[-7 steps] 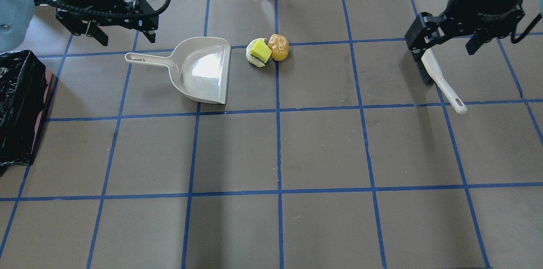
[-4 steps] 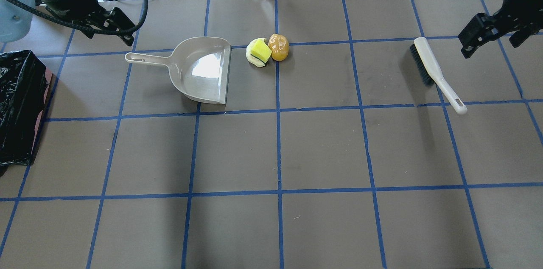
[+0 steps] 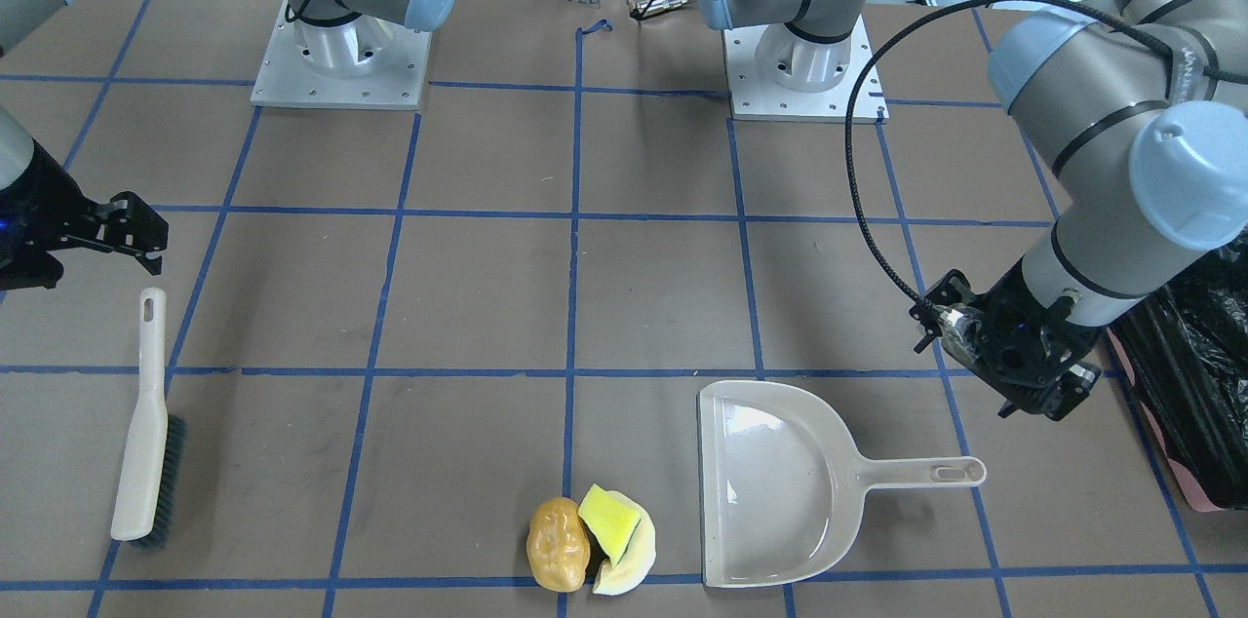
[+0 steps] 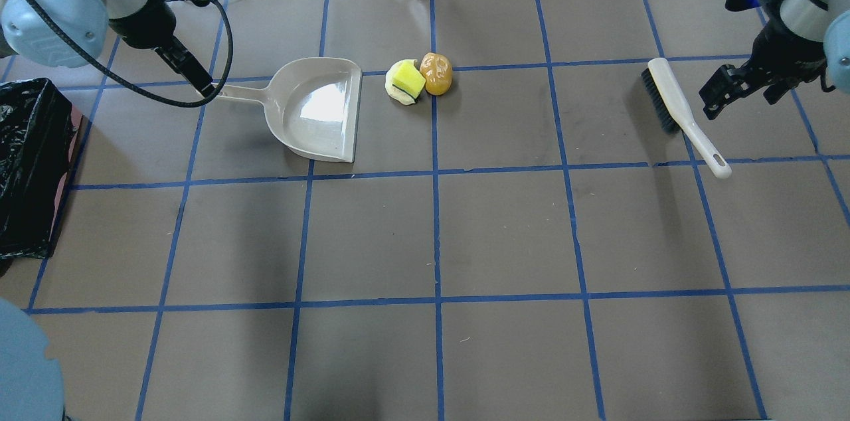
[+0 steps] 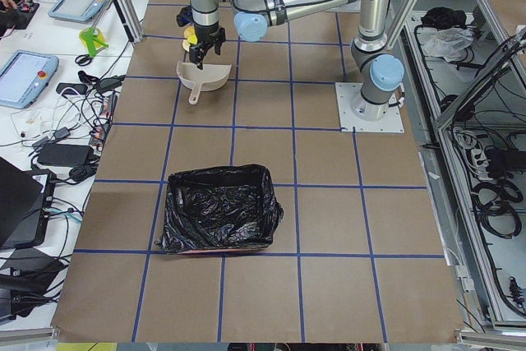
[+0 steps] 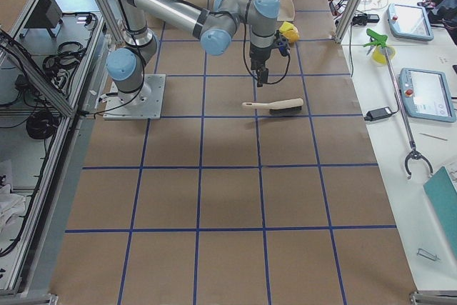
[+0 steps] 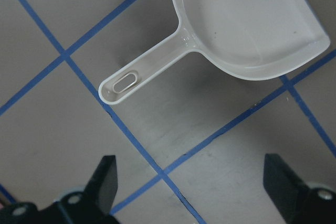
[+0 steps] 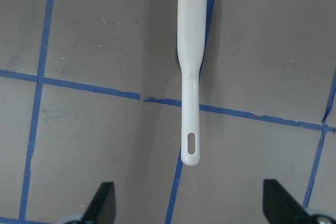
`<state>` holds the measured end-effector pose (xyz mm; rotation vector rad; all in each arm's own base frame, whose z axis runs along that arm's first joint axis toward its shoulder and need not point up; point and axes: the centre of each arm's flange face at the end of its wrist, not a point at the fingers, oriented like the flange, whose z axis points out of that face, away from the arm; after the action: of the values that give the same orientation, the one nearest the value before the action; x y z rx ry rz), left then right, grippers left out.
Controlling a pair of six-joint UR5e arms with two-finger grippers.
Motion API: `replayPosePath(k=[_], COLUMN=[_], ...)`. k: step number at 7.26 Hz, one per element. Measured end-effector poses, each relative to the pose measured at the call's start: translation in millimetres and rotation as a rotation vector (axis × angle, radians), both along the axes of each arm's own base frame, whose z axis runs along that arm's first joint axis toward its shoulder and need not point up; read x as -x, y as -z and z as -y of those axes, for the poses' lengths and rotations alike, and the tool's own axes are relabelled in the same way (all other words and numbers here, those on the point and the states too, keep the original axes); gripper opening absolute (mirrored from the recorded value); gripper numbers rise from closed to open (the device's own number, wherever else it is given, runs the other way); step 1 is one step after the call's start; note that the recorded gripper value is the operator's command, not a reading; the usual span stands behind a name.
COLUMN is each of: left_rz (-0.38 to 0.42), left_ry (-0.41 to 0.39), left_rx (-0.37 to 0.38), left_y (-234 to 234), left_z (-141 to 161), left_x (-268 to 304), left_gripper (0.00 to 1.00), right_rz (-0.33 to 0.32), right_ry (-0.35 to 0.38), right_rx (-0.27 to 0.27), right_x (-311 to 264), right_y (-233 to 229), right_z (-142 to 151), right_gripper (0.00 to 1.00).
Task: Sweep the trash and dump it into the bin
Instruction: 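Lower the left gripper to the dustpan handle while the right descends to the brush, then close the left gripper on the dustpan handle while the right gripper grasps the brush handle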
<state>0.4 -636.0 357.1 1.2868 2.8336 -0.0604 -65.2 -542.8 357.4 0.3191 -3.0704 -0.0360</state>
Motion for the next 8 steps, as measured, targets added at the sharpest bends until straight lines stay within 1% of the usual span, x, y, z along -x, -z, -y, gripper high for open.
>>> replayPosePath(k=[1,2,3,4,5,6,7,8], left_rz=[0.009,0.024,0.040,0.053,0.063,0.065,0.066,0.077], left_ry=[0.106,0.226,0.345,0.446,0.519,0.553,0.568,0.576], left_rx=[0.009,0.031,0.049,0.056,0.061,0.057,0.049,0.035], left_y=[18,34,49,62,73,82,90,97], left_z=[12,24,34,41,45,47,49,51], left_x=[-3,-6,-8,-9,-8,-5,-4,-5], left_gripper=[0.97,0.94,0.94,0.94,0.95,0.95,0.95,0.93], right_rz=[0.003,-0.003,-0.007,-0.005,0.001,0.010,0.019,0.024], right_ry=[-0.013,-0.032,-0.044,-0.039,-0.031,-0.026,-0.023,-0.020], right_rx=[-0.018,-0.020,-0.020,-0.027,-0.042,-0.061,-0.082,-0.096], right_x=[4,10,16,25,33,39,42,43], right_y=[23,44,63,79,94,107,119,126], right_z=[10,20,29,35,37,39,39,39], right_gripper=[0.99,0.99,0.99,0.99,0.98,0.97,0.96,0.82])
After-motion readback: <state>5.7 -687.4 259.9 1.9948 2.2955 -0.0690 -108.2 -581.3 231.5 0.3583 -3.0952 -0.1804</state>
